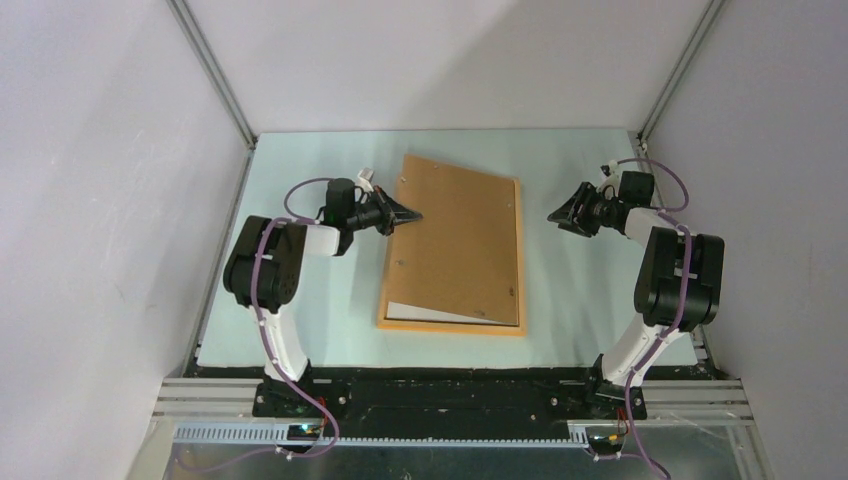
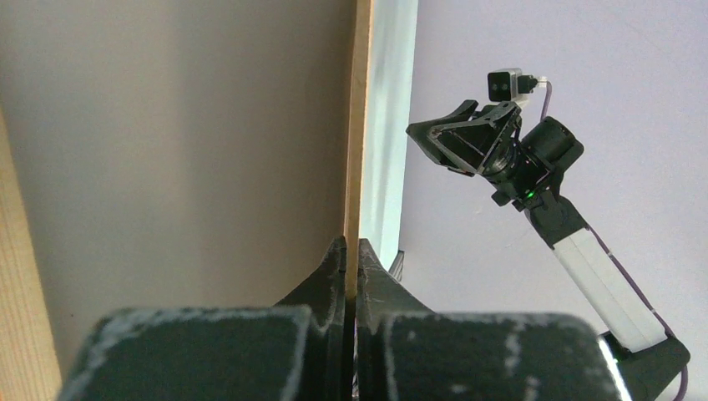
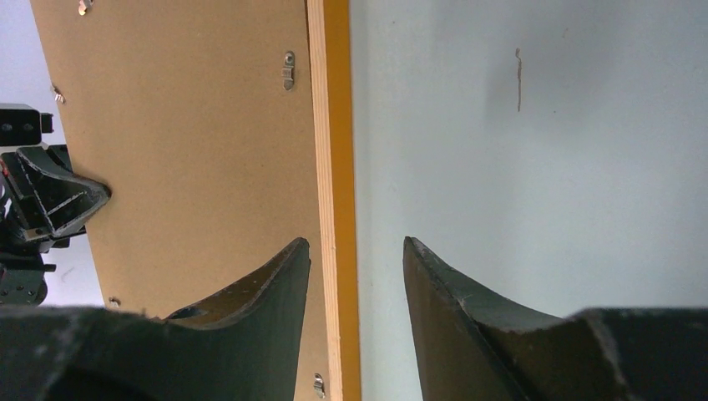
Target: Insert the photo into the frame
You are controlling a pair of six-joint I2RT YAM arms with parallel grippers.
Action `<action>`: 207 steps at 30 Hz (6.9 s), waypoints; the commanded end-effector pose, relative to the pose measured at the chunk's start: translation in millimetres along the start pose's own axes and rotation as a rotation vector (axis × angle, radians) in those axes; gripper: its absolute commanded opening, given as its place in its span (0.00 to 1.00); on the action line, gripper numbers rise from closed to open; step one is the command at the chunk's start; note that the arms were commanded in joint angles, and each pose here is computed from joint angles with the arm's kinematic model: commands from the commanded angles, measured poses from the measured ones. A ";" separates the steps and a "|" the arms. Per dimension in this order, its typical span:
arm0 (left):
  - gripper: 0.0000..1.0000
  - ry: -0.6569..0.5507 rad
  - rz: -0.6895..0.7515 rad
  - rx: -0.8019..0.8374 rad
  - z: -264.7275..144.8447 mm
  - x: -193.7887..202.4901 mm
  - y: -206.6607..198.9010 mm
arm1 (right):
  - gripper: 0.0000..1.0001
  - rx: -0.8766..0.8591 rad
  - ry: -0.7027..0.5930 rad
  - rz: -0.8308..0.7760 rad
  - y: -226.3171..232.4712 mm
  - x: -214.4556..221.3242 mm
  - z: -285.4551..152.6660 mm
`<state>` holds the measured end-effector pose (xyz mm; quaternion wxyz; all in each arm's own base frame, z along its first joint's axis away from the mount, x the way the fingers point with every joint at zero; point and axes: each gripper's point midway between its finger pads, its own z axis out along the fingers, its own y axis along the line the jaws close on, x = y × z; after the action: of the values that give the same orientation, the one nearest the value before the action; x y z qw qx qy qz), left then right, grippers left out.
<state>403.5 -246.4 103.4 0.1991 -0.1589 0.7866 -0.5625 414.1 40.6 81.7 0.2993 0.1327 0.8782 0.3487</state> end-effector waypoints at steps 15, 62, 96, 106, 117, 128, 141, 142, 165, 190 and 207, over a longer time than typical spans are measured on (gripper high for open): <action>0.00 0.010 0.056 0.026 -6.8 14.5 -29.5 | 0.49 -0.017 -0.016 0.015 -3.2 -2.4 -0.7; 0.05 0.047 0.095 -0.013 8.0 13.7 -13.2 | 0.49 -0.016 -0.009 0.041 -8.3 -1.3 0.6; 1.00 0.056 0.255 -0.242 -1.1 2.8 0.4 | 0.48 -0.021 0.002 0.063 -10.5 1.6 3.3; 1.00 0.098 0.319 -0.300 3.7 13.4 -3.4 | 0.48 -0.020 0.004 0.068 -12.5 2.4 3.5; 1.00 0.079 0.380 -0.365 -0.1 11.5 -2.8 | 0.48 -0.021 0.007 0.078 -14.1 2.7 3.8; 1.00 0.038 0.436 -0.419 -10.8 2.4 -5.2 | 0.48 -0.025 0.005 0.084 -13.6 1.8 2.5; 1.00 -0.018 0.482 -0.468 -24.3 -6.6 -9.7 | 0.52 -0.022 -0.001 0.085 -13.1 0.3 0.2; 1.00 -0.022 0.485 -0.468 -25.2 -7.0 -10.7 | 0.52 -0.021 -0.002 0.085 -13.0 -0.2 0.0; 0.98 -0.093 0.633 -0.618 -54.0 -50.9 2.1 | 0.66 -0.013 -0.044 -0.109 22.4 -6.0 -7.5; 0.66 0.067 0.668 -0.692 -35.5 -34.8 58.0 | 0.58 0.071 0.095 -0.330 39.9 41.4 37.7; 0.53 0.151 0.567 -0.683 -33.1 -4.1 83.3 | 0.49 0.177 0.181 -0.339 34.4 56.2 54.3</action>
<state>391.8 -183.7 36.1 0.2284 0.0457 0.9536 -0.1905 395.6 113.0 44.3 0.2550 -0.0048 0.9352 0.2456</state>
